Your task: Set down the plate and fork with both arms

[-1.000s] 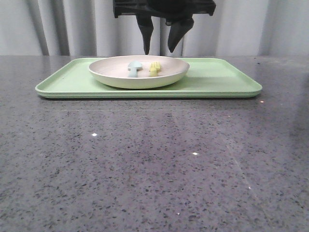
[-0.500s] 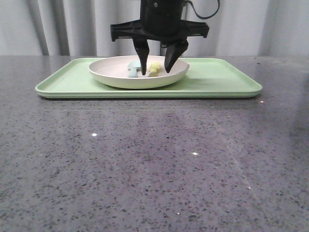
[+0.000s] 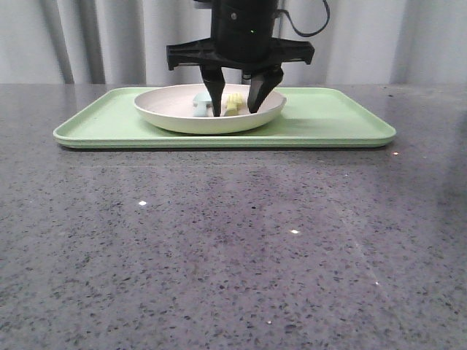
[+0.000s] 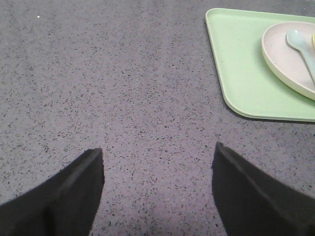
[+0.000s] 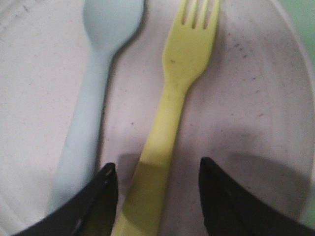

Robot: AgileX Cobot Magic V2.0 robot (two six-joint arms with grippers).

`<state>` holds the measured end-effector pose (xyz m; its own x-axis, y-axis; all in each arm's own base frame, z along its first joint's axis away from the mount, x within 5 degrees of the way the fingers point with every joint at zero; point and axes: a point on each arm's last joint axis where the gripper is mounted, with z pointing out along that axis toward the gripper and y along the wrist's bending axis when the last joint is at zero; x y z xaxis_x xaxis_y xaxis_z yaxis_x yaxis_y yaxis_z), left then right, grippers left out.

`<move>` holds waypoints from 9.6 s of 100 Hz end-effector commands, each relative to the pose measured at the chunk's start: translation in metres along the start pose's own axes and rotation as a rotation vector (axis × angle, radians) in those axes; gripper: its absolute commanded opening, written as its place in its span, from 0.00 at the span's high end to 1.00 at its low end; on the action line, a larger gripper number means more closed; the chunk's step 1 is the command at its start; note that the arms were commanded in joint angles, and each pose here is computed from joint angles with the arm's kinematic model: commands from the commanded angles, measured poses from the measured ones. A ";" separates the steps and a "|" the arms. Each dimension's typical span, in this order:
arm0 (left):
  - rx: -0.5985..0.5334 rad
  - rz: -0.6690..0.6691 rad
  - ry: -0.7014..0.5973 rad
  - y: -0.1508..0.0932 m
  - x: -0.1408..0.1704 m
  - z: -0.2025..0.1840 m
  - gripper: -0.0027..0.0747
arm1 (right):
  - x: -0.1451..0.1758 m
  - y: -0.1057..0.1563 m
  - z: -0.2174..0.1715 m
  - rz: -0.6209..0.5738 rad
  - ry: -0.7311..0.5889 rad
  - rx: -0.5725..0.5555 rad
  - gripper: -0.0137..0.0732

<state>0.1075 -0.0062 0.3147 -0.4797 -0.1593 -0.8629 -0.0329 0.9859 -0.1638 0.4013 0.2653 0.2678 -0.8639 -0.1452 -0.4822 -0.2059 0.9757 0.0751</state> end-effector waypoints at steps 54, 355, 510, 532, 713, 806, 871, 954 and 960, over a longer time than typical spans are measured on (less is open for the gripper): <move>0.020 -0.017 -0.102 -0.003 -0.014 -0.005 0.37 | -0.013 0.002 -0.028 0.018 -0.086 -0.051 0.47; 0.023 -0.017 -0.118 -0.003 -0.016 -0.005 0.37 | 0.024 -0.106 -0.066 0.106 -0.181 -0.044 0.72; 0.023 -0.017 -0.118 -0.003 -0.016 -0.005 0.37 | 0.030 -0.106 -0.040 0.101 -0.148 -0.032 0.36; 0.023 -0.017 -0.118 -0.003 -0.016 -0.005 0.37 | 0.026 -0.106 -0.057 0.098 -0.199 -0.042 0.36; 0.023 -0.017 -0.118 -0.003 -0.016 -0.005 0.37 | 0.305 -0.190 -0.241 0.113 -0.642 0.167 0.36; 0.023 -0.017 -0.118 -0.003 -0.016 -0.005 0.99 | 0.303 -0.190 -0.242 0.103 -0.666 0.165 0.98; 0.008 0.016 -0.147 -0.001 -0.013 -0.002 0.99 | 0.303 -0.190 -0.242 0.103 -0.666 0.165 0.98; 0.148 0.129 -0.643 0.016 0.100 -0.012 0.99 | 0.303 -0.190 -0.242 0.103 -0.666 0.165 0.98; 0.145 0.138 -0.634 0.016 0.102 -0.009 0.99 | 0.303 -0.190 -0.242 0.103 -0.666 0.165 0.98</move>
<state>0.0545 -0.0052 0.2142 0.0077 -0.0614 -0.9981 0.1044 0.9927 -0.0603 0.0642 -0.0037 0.3058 -0.4761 0.0436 -0.8783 -0.0067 0.9986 0.0532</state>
